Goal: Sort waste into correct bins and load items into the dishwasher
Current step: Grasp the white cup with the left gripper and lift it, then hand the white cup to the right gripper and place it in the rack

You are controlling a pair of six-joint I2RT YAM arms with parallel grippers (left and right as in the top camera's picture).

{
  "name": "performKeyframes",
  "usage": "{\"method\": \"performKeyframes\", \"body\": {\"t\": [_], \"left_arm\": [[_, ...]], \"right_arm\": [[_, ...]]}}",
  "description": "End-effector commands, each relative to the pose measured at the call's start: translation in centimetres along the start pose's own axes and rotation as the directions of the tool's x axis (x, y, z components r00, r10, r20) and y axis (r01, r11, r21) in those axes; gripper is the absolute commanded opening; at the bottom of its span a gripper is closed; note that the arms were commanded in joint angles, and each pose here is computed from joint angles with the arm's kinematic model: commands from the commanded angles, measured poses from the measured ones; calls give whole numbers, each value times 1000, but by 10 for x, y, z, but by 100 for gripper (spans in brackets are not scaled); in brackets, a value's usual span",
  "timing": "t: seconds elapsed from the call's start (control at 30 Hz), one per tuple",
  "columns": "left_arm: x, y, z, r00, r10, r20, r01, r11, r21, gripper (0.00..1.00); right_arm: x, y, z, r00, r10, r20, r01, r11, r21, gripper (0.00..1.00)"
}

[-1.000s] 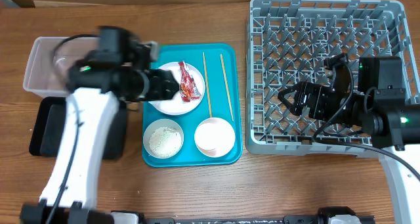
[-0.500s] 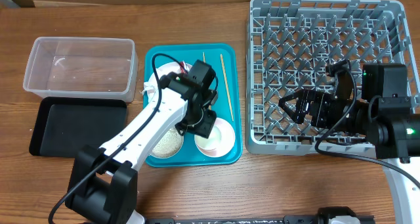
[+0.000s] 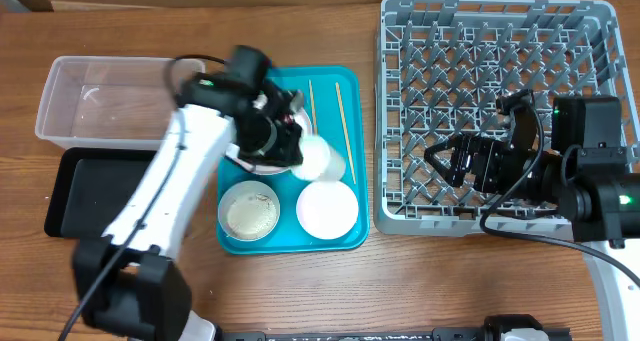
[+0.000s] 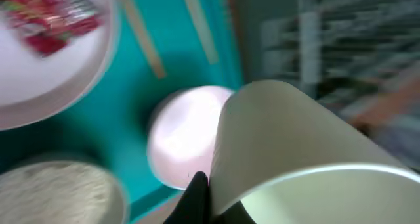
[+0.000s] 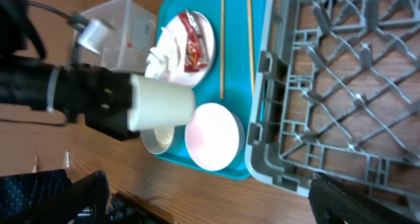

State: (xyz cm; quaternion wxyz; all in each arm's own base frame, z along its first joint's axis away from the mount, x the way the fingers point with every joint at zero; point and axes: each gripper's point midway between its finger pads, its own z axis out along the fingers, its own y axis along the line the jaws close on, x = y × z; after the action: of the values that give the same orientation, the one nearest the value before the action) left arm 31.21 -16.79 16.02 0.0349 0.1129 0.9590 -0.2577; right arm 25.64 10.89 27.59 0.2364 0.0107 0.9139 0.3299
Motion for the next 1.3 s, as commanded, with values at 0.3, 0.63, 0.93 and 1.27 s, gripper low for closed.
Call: {"method": "performKeyframes", "body": {"t": [0.3, 0.63, 0.93, 1.27], "left_arm": [[21, -77, -123, 970, 11, 243, -193, 642, 742, 4], [21, -79, -126, 966, 9, 257, -205, 631, 748, 4], [21, -80, -126, 966, 9, 258, -206, 631, 748, 4], [27, -71, -115, 982, 14, 190, -148, 686, 713, 100]], "right_arm": [[12, 152, 32, 901, -427, 73, 402, 764, -505, 84], [14, 184, 83, 881, -471, 40, 381, 658, -649, 84], [25, 207, 65, 835, -543, 94, 399, 479, -782, 58], [-23, 149, 51, 913, -388, 126, 395, 762, -513, 59]]}}
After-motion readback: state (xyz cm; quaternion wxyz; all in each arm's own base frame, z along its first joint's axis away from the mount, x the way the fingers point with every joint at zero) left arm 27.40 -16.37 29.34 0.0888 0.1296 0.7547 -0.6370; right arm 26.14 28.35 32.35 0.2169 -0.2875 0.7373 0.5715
